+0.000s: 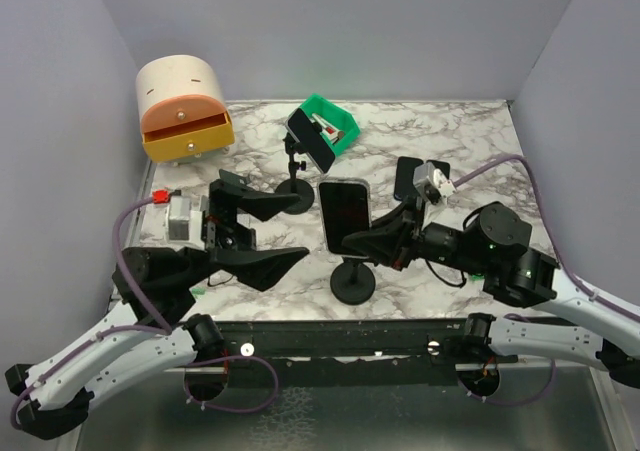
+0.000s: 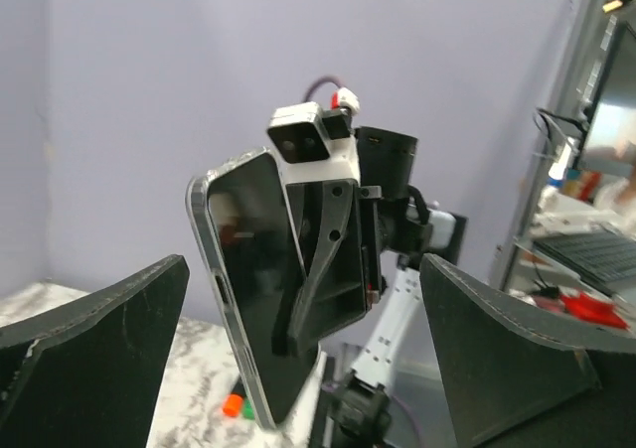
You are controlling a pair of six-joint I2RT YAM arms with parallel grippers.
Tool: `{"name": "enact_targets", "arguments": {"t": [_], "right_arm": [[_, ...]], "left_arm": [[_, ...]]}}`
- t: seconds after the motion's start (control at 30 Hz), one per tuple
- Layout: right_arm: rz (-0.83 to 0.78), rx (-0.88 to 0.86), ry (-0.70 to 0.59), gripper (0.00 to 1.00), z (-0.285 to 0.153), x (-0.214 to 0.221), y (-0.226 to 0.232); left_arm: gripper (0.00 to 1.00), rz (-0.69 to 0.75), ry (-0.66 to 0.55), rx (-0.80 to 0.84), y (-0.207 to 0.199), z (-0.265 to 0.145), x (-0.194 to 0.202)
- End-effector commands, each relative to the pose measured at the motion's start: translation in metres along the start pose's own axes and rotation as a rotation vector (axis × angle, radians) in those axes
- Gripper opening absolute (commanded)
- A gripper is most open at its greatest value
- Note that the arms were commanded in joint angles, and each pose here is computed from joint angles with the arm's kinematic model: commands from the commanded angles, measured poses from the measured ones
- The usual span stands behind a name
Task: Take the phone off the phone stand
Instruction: Remove the phone from the phone stand, then place the phone at the center of the board.
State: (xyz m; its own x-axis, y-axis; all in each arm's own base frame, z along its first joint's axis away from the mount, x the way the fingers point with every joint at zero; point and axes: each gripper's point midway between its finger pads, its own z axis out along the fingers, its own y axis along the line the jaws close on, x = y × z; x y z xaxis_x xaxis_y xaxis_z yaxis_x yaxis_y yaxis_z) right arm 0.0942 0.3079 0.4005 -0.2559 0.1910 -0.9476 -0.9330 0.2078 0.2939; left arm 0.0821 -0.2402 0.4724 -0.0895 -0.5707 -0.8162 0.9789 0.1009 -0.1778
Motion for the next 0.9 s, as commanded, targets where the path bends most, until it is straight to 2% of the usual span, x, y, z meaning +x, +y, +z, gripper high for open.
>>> {"name": "enact_targets", "arguments": {"t": [0.0,0.1,0.2,0.33,0.47,0.6,0.73,0.8,0.87], "right_arm": [[-0.082,0.353,-0.128,0.00,-0.028,-0.056,-0.050],[-0.135,0.605,-0.076,0.00,-0.039,-0.060,-0.089],[-0.176,0.784,-0.049,0.00,-0.046,-0.063,-0.117],[-0.200,0.902,-0.095,0.00,-0.053,-0.073,-0.135],[-0.191,0.974,-0.053,0.00,-0.049,-0.065,-0.169],[-0.079,1.031,0.004,0.00,-0.058,-0.042,-0.229],[0.102,1.153,-0.002,0.00,-0.105,-0.018,-0.305],[0.232,1.139,-0.037,0.00,-0.124,0.002,-0.334],[0.336,1.081,-0.030,0.00,-0.122,0.027,-0.349]], "left_arm": [[0.99,0.115,-0.119,-0.212,0.033,-0.025,-0.020],[0.99,0.191,-0.123,-0.354,0.057,-0.044,-0.020],[0.99,0.268,-0.104,-0.458,0.076,-0.061,-0.015],[0.99,0.332,-0.079,-0.577,0.099,-0.079,-0.005],[0.99,0.372,-0.060,-0.690,0.120,-0.097,0.005],[0.99,0.379,-0.055,-0.749,0.129,-0.110,0.013],[0.99,0.379,-0.055,-0.784,0.135,-0.122,0.021],[0.99,0.384,-0.049,-0.803,0.138,-0.127,0.025],[0.99,0.383,-0.041,-0.806,0.140,-0.130,0.030]]}}
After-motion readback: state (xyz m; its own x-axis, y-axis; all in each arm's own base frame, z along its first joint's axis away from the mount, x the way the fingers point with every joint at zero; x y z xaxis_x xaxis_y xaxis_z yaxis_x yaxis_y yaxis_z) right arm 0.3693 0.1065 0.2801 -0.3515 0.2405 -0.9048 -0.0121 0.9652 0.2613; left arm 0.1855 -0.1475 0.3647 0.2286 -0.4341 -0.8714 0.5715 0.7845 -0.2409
